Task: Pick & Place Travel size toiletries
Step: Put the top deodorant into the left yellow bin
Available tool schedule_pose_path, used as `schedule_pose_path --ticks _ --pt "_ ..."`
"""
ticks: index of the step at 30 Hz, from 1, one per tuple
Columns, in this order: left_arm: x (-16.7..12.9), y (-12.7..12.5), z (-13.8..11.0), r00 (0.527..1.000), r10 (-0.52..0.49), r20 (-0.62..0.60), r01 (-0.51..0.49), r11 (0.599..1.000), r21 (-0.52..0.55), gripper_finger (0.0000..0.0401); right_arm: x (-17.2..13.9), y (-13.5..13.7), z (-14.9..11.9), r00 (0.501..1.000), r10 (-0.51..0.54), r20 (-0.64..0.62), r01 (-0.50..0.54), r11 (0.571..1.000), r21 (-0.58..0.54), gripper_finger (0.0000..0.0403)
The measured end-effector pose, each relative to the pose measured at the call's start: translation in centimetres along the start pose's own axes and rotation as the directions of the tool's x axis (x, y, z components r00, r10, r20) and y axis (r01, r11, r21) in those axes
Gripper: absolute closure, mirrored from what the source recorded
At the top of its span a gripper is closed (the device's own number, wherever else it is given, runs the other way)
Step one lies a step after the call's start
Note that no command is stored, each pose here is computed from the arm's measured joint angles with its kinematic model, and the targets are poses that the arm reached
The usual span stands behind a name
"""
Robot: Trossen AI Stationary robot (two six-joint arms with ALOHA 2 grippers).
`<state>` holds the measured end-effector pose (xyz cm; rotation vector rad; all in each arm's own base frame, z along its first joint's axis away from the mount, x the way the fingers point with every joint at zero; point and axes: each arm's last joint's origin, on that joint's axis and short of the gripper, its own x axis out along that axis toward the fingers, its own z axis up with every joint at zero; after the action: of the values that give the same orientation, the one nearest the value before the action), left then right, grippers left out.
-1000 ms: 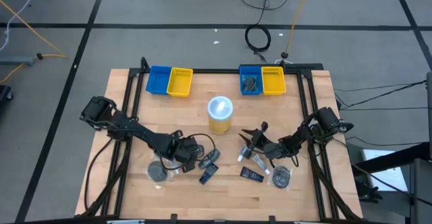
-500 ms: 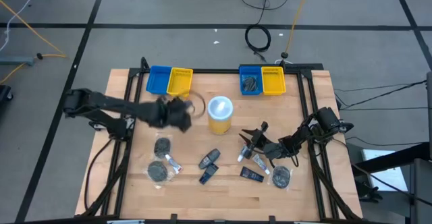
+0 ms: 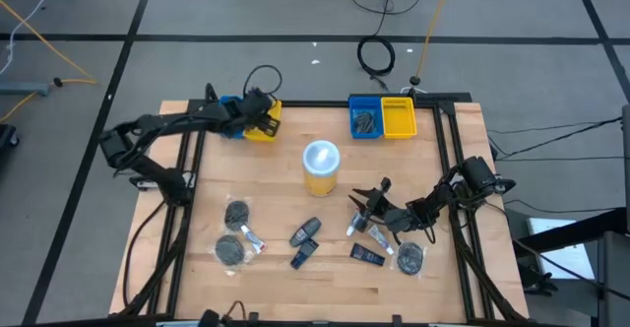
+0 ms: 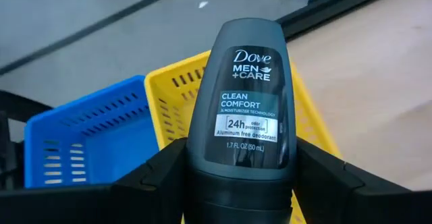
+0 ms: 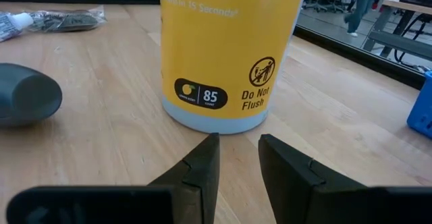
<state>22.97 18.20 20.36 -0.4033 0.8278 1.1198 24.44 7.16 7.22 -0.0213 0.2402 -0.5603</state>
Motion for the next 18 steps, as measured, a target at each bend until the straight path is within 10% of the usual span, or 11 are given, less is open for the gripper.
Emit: schedule_pose_path --ticks 18 --pt "5.5 -0.4 -1.5 0.987 -0.052 -0.153 0.04 0.996 -0.084 0.0187 0.0 0.0 -0.1 1.0 -0.001 -0.004 0.001 1.0 0.008 0.0307"
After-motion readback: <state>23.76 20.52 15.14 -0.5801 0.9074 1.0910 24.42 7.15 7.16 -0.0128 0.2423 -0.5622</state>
